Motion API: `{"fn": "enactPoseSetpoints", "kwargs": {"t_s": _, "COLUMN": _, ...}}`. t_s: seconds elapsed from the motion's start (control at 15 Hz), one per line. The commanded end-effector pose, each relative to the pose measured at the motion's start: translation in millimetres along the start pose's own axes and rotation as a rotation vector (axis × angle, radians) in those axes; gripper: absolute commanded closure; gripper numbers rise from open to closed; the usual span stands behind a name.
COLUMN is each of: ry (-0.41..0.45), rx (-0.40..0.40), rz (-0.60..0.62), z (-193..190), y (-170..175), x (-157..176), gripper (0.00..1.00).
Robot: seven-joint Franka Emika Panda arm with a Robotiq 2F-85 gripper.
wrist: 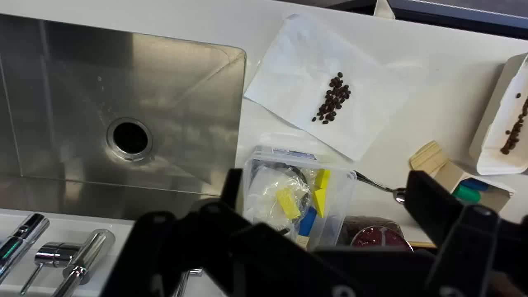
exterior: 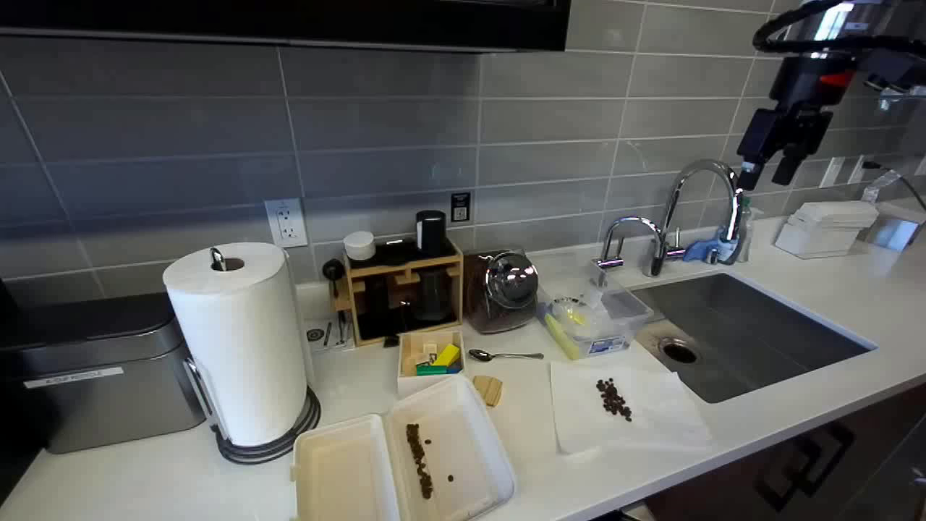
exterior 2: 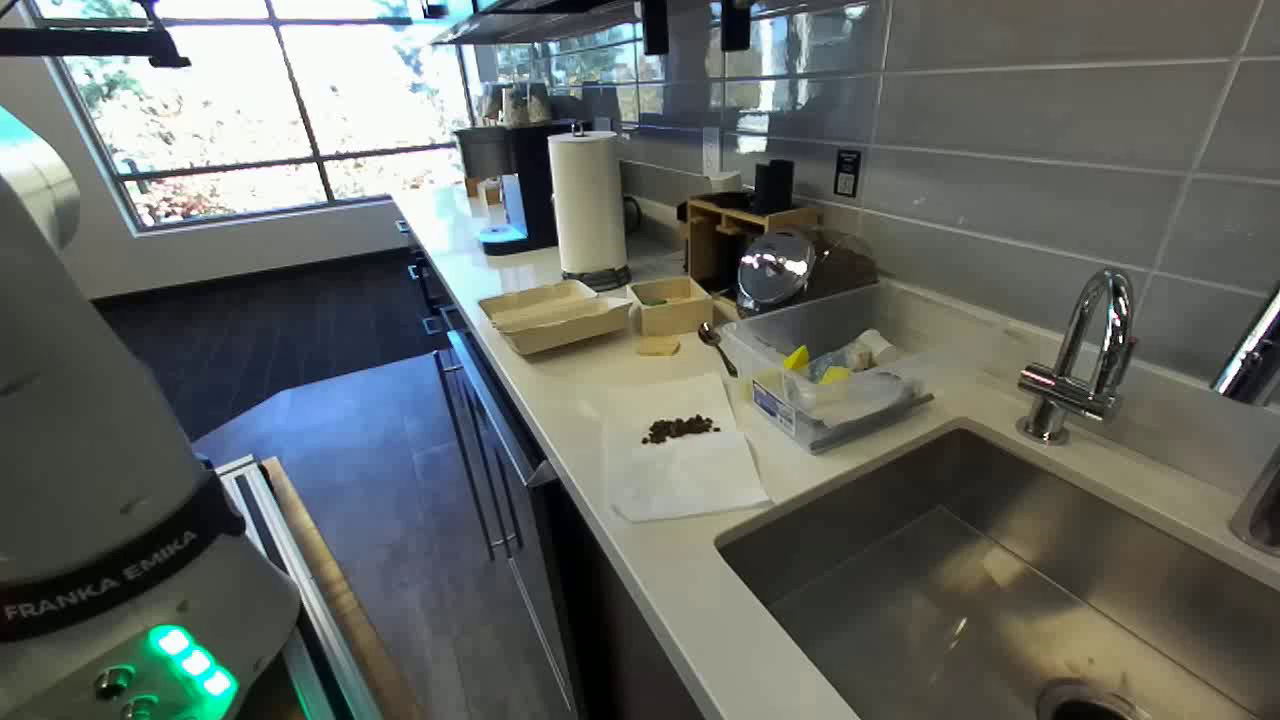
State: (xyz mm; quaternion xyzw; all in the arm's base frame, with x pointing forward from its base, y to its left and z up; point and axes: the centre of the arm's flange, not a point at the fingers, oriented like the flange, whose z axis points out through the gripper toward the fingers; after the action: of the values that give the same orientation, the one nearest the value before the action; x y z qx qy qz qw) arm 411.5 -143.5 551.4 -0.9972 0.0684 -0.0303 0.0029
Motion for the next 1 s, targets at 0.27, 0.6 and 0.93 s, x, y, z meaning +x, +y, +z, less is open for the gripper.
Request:
{"fn": "enactPoseSetpoints", "kwargs": {"t_s": 0.27, "ry": 0.000, "rx": 0.000, "rz": 0.000, "z": 0.0, "y": 0.0, "x": 0.0, "gripper": 0.00}}
{"fn": "enactPoseSetpoints", "kwargs": {"t_s": 0.6, "ry": 0.000, "rx": 0.000, "rz": 0.000, "z": 0.0, "y": 0.0, "x": 0.0, "gripper": 0.00}}
{"fn": "enactPoseSetpoints", "kwargs": {"t_s": 0.93, "ry": 0.002, "rx": 0.082, "rz": -0.009, "z": 10.4, "y": 4.2, "x": -3.9, "gripper": 0.00}}
